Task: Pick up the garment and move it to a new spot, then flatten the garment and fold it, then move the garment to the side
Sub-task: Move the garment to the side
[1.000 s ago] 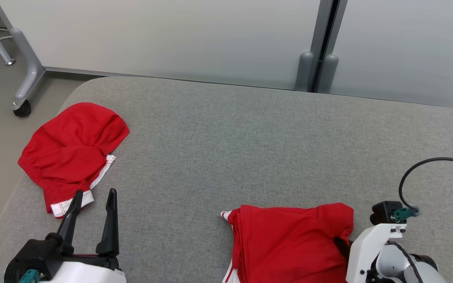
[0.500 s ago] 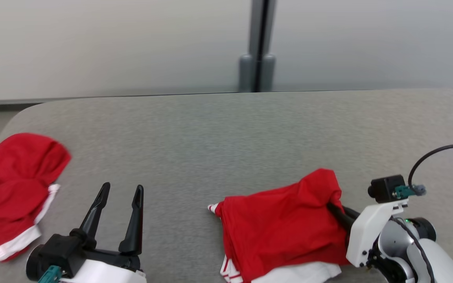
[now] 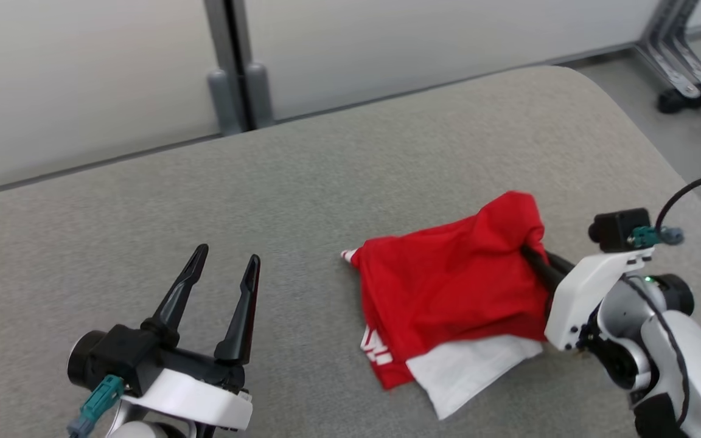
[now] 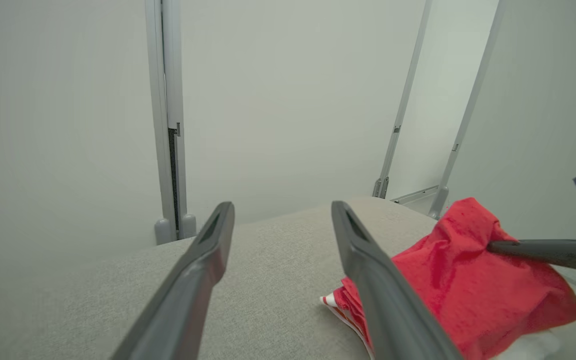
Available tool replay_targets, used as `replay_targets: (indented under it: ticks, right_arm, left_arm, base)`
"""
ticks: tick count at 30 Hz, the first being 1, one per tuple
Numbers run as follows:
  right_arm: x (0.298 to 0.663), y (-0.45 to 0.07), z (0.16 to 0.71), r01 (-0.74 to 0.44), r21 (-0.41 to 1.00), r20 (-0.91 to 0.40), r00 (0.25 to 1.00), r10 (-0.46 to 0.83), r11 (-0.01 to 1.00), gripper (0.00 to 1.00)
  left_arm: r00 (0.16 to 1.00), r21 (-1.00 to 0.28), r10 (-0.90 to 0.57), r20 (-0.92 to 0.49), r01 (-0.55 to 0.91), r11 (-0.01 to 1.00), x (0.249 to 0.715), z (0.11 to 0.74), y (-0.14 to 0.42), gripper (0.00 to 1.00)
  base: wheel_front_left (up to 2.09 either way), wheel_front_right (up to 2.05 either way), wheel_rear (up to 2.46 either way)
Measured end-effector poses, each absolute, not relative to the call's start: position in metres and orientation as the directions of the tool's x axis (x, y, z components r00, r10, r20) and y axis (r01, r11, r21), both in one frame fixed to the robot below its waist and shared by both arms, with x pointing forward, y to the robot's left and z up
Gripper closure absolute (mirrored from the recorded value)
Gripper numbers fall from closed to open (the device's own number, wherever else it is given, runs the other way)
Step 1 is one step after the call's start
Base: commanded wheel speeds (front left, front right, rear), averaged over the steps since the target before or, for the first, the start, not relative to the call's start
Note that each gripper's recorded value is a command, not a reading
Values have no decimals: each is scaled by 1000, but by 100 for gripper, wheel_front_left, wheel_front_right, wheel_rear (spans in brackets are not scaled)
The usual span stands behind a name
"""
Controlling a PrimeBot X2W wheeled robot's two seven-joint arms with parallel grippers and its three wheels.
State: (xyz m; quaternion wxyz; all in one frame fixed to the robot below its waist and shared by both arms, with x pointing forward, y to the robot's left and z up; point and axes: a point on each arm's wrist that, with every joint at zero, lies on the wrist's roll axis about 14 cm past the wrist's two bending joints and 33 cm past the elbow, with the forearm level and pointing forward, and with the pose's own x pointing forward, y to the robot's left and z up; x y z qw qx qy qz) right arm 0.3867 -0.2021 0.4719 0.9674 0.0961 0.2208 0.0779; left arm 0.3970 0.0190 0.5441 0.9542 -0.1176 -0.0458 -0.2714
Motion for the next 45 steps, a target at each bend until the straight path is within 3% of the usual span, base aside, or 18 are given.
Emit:
replay_targets:
  ticks: [13, 24, 25, 26, 27, 29, 35, 45]
  right_arm:
    - [436, -304, 493, 59, 73, -404, 915, -24, 996, 100]
    - [477, -383, 464, 236, -50, -499, 836, -229, 970, 100]
    - [479, -384, 460, 237, -61, -507, 829, -235, 970, 90]
    - [482, -386, 457, 244, -64, -511, 825, -242, 968, 62]
    - [485, -386, 454, 251, -60, -515, 821, -245, 966, 51]
    - [486, -385, 445, 255, -65, -538, 805, -250, 965, 0]
    - [479, -391, 447, 274, -100, -529, 800, -284, 957, 0]
    - [492, -342, 505, 142, -101, -318, 933, -167, 985, 0]
  left_arm:
    - [778, -222, -623, 81, 624, 750, 430, 512, -21, 0]
    - [792, -230, -610, -7, 592, 772, 458, 475, -6, 0]
    - [795, -231, -606, -11, 588, 775, 459, 473, -4, 0]
    - [798, -230, -602, -13, 584, 779, 460, 472, -2, 0]
    - [802, -229, -597, -14, 579, 782, 462, 472, 0, 0]
    - [807, -227, -590, -18, 572, 788, 462, 470, 3, 0]
    - [823, -225, -568, 14, 556, 800, 460, 482, 8, 0]
    - [888, -209, -450, 97, 461, 863, 446, 519, 42, 0]
  base:
    - [0, 0, 0]
    - [0, 0, 0]
    - [0, 0, 0]
    - [0, 0, 0]
    - [0, 0, 0]
    - [0, 0, 0]
    - [0, 0, 0]
    - [0, 0, 0]
